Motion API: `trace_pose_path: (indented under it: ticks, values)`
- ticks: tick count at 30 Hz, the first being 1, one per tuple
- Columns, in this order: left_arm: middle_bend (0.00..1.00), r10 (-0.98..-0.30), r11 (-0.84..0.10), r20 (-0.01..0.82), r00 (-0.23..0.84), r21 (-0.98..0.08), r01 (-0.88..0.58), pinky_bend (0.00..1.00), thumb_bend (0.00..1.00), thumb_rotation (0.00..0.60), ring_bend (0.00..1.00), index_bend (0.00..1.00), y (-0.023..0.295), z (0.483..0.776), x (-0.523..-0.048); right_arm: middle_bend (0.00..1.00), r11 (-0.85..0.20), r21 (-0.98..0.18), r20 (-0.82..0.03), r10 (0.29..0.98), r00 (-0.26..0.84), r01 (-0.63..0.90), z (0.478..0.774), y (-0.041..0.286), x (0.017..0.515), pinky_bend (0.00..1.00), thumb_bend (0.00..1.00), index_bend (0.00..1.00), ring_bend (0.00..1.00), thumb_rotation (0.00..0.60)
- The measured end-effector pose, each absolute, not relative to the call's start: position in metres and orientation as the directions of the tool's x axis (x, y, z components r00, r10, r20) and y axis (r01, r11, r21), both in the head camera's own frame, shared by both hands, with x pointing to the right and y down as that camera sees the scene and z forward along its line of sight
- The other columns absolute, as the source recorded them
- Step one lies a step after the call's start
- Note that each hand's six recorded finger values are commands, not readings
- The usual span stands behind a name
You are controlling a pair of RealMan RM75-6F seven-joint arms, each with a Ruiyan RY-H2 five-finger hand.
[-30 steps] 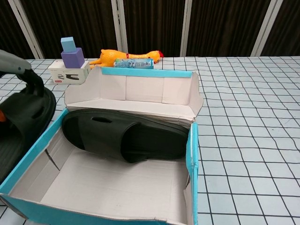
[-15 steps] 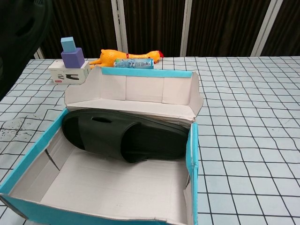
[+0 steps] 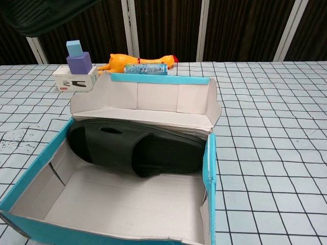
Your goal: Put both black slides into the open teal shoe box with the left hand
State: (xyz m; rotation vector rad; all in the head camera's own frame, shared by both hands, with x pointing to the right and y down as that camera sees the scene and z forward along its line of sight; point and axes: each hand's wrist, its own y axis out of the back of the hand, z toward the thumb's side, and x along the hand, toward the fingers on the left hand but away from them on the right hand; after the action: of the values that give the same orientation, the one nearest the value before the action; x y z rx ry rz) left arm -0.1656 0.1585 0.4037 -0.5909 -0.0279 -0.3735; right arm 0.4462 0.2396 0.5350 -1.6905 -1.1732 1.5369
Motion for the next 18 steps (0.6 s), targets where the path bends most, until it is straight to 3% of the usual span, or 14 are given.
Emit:
trace_pose_path:
  ticks: [11, 18]
  values:
    - [0.63, -0.133, 0.823, 0.273, 0.953, -0.505, 0.26, 0.12, 0.58, 0.6, 0.11, 0.56, 0.208, 0.436, -0.141, 0.09, -0.451, -0.862, -0.473, 0.88, -0.046, 0.233, 0.533, 0.24, 0.447, 0.04, 0.25, 0.05, 0.07, 0.6]
    - [0.64, -0.081, 0.81, 0.282, 0.956, -0.54, 0.228, 0.12, 0.58, 0.6, 0.13, 0.56, 0.228, 0.447, -0.133, 0.09, -0.451, -0.86, -0.474, 0.879, -0.047, 0.238, 0.533, 0.24, 0.448, 0.04, 0.25, 0.05, 0.07, 0.6]
